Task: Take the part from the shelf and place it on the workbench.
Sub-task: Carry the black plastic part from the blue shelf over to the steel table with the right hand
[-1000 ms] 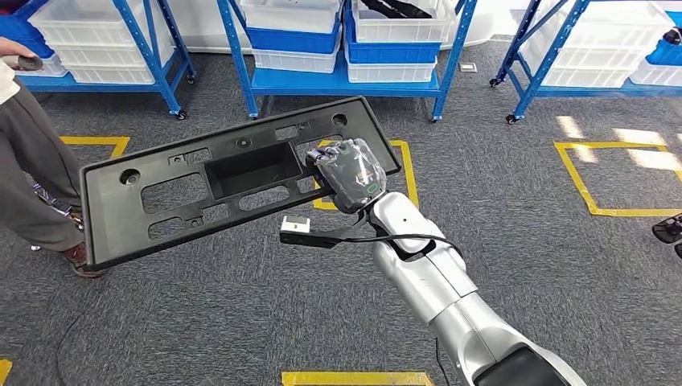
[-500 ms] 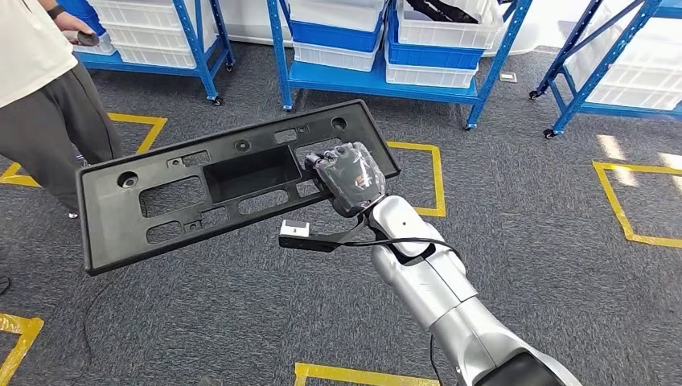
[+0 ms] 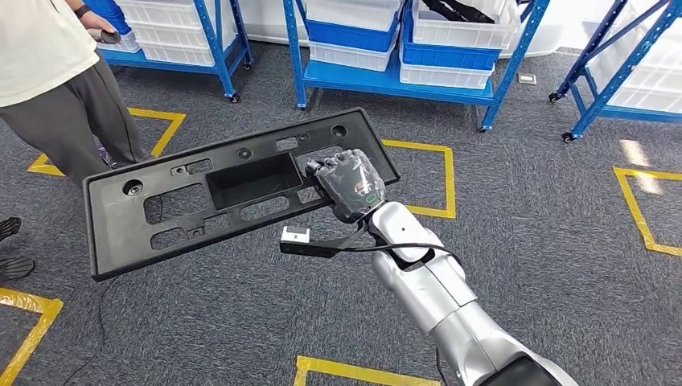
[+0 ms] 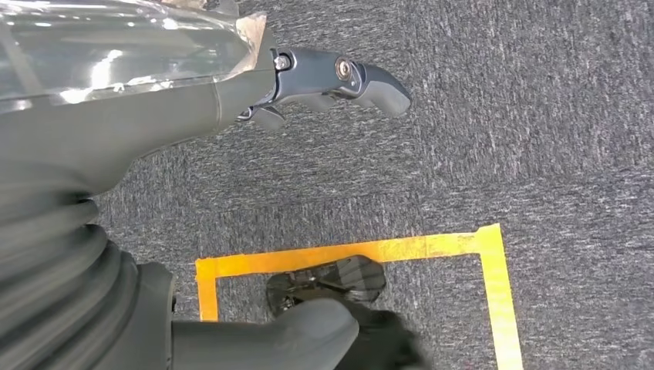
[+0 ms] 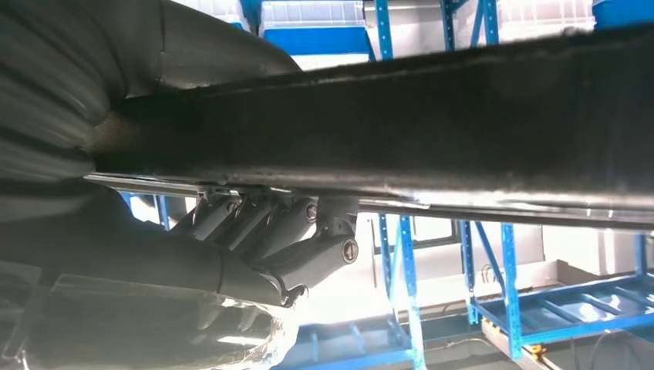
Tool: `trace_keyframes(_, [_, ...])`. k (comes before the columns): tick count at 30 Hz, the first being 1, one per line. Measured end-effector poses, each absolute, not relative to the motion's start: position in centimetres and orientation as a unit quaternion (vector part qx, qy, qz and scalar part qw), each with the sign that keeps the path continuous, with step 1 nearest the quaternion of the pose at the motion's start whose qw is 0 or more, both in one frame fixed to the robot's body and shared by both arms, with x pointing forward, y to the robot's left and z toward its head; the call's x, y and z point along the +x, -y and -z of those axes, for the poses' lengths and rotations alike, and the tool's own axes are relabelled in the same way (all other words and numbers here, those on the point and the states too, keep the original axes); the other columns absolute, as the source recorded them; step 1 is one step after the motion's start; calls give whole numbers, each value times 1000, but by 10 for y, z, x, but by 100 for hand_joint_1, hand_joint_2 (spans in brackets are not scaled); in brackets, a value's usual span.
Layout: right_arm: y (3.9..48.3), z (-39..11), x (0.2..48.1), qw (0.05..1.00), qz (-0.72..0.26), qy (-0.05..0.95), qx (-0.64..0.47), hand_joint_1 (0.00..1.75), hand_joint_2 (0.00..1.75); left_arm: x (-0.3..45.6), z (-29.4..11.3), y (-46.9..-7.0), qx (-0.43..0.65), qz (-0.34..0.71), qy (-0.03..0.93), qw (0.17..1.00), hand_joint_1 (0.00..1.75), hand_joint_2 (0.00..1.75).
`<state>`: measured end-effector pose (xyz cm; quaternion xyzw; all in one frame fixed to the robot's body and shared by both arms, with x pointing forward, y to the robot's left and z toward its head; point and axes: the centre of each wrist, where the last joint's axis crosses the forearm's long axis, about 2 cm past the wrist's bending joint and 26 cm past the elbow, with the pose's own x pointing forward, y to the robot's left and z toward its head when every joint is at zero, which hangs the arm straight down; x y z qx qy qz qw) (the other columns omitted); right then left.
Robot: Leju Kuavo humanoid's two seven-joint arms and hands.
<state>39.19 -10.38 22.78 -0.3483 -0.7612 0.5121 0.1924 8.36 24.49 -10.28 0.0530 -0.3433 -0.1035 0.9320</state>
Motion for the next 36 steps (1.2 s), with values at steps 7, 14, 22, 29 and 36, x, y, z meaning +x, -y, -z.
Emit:
trace_keyframes(7, [107, -230, 392, 191, -508, 762, -354, 166, 175, 87, 102, -246, 53, 106, 343, 932, 0, 175])
trace_keyframes(14, [115, -222, 392, 199, -513, 755, -357, 166, 175, 87, 102, -245, 52, 106, 343, 932, 0, 175])
trace_keyframes(22, [118, -220, 391, 199, -513, 755, -358, 166, 175, 84, 103, -245, 51, 112, 339, 933, 0, 175])
trace_keyframes(29, [126, -209, 383, 206, -511, 752, -362, 166, 175, 85, 103, -245, 47, 123, 333, 934, 0, 175])
trace_keyframes(36, [135, -211, 379, 201, -501, 756, -371, 166, 175, 93, 101, -246, 56, 122, 337, 932, 0, 175])
